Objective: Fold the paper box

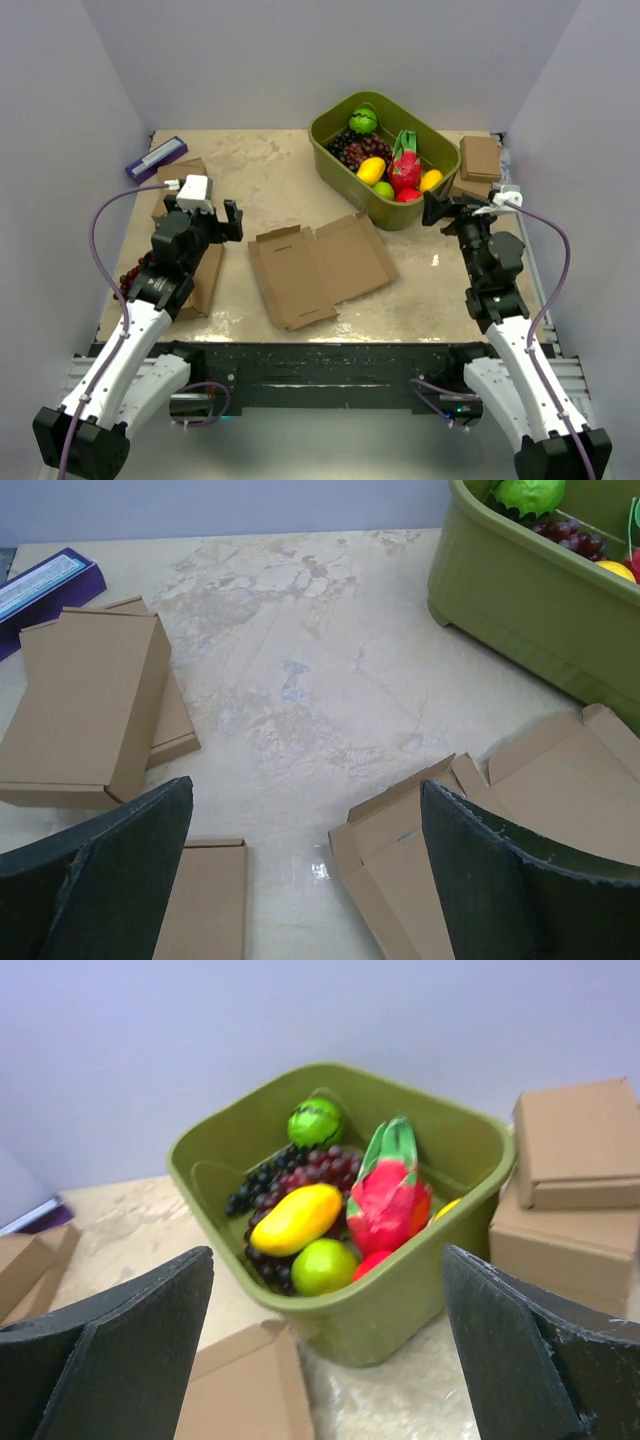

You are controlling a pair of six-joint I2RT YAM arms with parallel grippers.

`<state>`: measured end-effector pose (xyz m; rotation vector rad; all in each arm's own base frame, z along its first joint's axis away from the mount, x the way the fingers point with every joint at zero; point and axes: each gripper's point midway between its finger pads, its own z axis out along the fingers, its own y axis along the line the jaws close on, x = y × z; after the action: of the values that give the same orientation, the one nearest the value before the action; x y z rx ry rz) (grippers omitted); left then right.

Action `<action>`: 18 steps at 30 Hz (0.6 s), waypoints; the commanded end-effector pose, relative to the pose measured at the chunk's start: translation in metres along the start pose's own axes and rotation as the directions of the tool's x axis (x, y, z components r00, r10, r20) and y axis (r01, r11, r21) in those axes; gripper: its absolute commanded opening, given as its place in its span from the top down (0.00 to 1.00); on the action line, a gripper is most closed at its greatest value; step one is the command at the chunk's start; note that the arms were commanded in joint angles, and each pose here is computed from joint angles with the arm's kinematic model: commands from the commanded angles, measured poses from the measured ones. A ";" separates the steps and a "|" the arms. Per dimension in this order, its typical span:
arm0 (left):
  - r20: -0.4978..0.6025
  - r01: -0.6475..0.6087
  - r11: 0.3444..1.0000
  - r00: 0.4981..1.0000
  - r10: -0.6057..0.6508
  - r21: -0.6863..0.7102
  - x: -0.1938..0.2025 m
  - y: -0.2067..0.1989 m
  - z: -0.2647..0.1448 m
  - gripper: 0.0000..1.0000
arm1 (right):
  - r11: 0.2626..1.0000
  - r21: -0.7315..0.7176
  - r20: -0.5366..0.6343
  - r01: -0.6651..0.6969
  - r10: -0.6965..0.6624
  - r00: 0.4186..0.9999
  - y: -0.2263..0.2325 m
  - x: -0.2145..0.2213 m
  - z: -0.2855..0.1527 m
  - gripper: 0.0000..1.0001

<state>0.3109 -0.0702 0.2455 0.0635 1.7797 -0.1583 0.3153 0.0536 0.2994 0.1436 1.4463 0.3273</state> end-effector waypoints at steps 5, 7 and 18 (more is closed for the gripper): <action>0.055 0.028 0.999 0.998 -0.030 0.027 -0.021 -0.006 0.000 0.00 | 0.973 -0.087 -0.310 -0.213 0.176 0.934 0.036 0.047 -0.003 0.09; 0.052 0.023 0.999 0.998 -0.025 0.042 -0.018 -0.009 0.001 0.00 | 0.972 -0.063 -0.365 -0.225 0.188 0.912 0.038 0.067 -0.011 0.12; -0.164 0.102 0.994 0.982 -0.095 0.030 0.029 -0.016 0.021 0.00 | 0.991 -0.098 -0.651 -0.092 0.006 0.759 0.100 0.180 -0.069 0.12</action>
<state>0.3212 -0.0834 0.2116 0.0915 1.8990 -0.1985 0.2527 0.2009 0.1794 -0.1192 2.0299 0.6469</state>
